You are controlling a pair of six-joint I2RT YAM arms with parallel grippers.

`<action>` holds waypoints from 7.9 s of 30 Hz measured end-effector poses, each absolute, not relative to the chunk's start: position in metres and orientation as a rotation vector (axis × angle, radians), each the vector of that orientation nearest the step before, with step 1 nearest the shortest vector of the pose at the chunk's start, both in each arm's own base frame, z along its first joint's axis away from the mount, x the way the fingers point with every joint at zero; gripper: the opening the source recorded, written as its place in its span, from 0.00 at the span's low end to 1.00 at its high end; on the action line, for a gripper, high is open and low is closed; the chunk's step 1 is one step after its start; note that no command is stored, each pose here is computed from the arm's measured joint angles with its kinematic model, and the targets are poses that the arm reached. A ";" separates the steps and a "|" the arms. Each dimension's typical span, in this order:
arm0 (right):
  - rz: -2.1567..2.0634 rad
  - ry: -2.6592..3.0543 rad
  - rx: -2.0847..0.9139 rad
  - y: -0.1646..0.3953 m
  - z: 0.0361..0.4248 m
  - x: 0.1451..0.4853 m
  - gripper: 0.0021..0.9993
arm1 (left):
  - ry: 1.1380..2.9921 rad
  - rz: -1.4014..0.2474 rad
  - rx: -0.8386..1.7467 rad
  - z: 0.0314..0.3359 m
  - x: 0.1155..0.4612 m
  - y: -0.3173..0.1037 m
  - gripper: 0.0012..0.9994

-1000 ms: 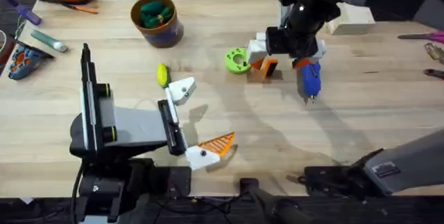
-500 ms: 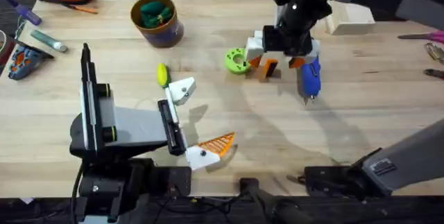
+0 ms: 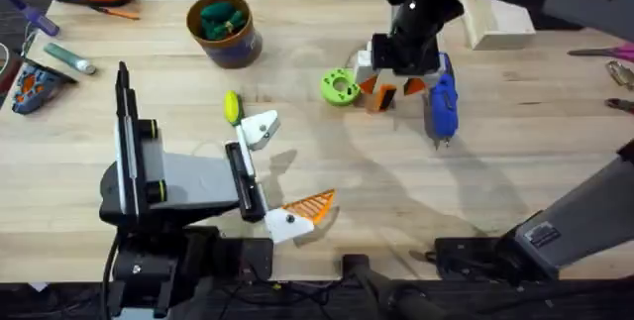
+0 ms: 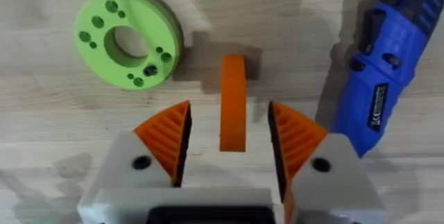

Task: Pick up the gripper from the table and insert it into the empty holder that is missing its gripper. Then pick up a screw, insert it into the mounting hole, and use the screwdriver to tighten it. Finally, clean up the table by picking up the vegetable and placing it into the bucket.

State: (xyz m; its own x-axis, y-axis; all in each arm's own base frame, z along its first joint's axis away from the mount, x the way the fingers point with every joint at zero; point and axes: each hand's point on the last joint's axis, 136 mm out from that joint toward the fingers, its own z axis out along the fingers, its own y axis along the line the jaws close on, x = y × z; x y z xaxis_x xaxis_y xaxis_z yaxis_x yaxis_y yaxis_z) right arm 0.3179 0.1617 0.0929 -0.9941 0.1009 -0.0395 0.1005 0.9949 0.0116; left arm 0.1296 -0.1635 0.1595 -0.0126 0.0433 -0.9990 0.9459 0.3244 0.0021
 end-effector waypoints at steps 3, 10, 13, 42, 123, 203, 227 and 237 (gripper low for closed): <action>0.021 3.091 0.154 0.163 0.095 0.320 0.63 | 1.384 -0.944 0.991 0.160 0.130 -0.163 0.99; 0.008 3.106 0.152 0.162 0.095 0.316 0.58 | 1.383 -0.944 0.991 0.160 0.130 -0.163 0.99; 0.006 3.108 0.150 0.162 0.095 0.315 0.54 | 1.383 -0.943 0.991 0.160 0.130 -0.163 0.99; 0.001 3.114 0.142 0.163 0.092 0.315 0.24 | 1.383 -0.944 0.991 0.160 0.130 -0.163 0.99; 1.783 2.110 -0.453 0.216 0.207 0.206 0.01 | 1.384 -0.944 0.991 0.160 0.130 -0.163 0.99; 2.172 2.158 -0.543 0.257 0.169 0.203 0.01 | 1.384 -0.944 0.991 0.160 0.130 -0.163 0.99; 2.196 2.174 -0.592 0.274 0.171 0.198 0.01 | 1.384 -0.944 0.991 0.159 0.130 -0.163 0.99; 2.183 2.177 -0.569 0.277 0.170 0.200 0.01 | 1.384 -0.944 0.991 0.160 0.130 -0.163 0.99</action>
